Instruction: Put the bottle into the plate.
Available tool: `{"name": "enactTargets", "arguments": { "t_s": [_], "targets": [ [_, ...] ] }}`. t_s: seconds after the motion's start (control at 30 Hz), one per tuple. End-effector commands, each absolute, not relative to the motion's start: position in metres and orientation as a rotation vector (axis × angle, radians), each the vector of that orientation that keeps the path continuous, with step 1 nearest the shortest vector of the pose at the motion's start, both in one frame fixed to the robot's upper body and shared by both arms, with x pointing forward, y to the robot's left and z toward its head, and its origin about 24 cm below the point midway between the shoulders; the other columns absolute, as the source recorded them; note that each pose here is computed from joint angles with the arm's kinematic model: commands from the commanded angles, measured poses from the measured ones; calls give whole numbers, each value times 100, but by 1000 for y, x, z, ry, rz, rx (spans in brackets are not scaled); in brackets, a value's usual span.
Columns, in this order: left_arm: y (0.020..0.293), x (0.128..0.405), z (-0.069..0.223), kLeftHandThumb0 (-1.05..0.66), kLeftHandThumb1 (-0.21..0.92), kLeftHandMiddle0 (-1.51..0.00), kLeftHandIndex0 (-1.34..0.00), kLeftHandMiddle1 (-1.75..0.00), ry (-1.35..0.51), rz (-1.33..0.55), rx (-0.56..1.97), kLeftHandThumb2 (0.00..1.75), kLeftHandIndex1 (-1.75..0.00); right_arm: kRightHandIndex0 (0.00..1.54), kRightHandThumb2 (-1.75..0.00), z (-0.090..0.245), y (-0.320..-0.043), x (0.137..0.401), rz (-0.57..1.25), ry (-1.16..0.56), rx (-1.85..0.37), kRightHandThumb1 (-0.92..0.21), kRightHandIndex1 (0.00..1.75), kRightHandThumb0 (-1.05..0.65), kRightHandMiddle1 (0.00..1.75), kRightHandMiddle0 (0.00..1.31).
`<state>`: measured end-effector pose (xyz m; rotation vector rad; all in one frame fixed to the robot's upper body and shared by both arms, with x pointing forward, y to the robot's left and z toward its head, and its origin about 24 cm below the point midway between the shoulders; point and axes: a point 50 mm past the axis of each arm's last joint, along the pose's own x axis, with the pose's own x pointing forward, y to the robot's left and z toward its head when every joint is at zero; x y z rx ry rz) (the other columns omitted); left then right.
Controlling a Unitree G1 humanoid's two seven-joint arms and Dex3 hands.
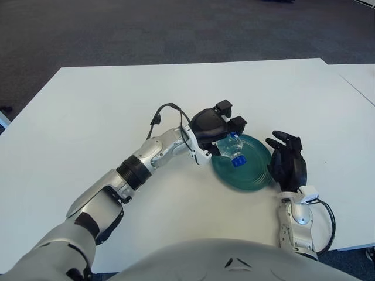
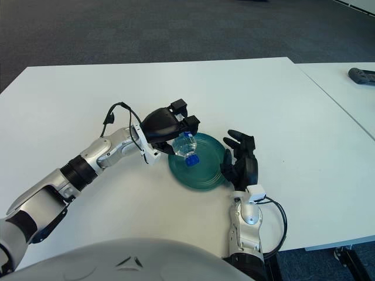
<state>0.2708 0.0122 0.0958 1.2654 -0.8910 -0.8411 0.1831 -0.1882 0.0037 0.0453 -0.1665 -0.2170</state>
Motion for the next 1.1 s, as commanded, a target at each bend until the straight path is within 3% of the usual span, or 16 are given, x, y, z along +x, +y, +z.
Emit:
{"name": "enactTargets", "arguments": {
  "t_s": [0.0, 0.57, 0.77, 1.07],
  "targets": [
    [17, 272, 111, -47, 31, -111, -61, -175, -954, -791, 1287, 132, -175, 47, -73, -66, -167, 141, -293, 169, 160, -88, 111, -61, 127, 13],
    [3, 259, 110, -46, 34, -106, -59, -175, -981, -866, 1299, 128, -175, 32, -64, -66, -153, 138, -304, 141, 203, -91, 105, -65, 123, 5],
    [-4, 256, 107, -47, 33, -109, -60, -175, -986, -882, 1290, 129, -175, 14, -58, -70, -151, 137, -306, 160, 216, -92, 89, -69, 134, 5],
    [-13, 257, 97, -47, 34, -109, -59, -175, -941, -902, 1264, 128, -175, 13, -56, -72, -148, 134, -297, 176, 269, -92, 54, -71, 152, 4]
  ]
}}
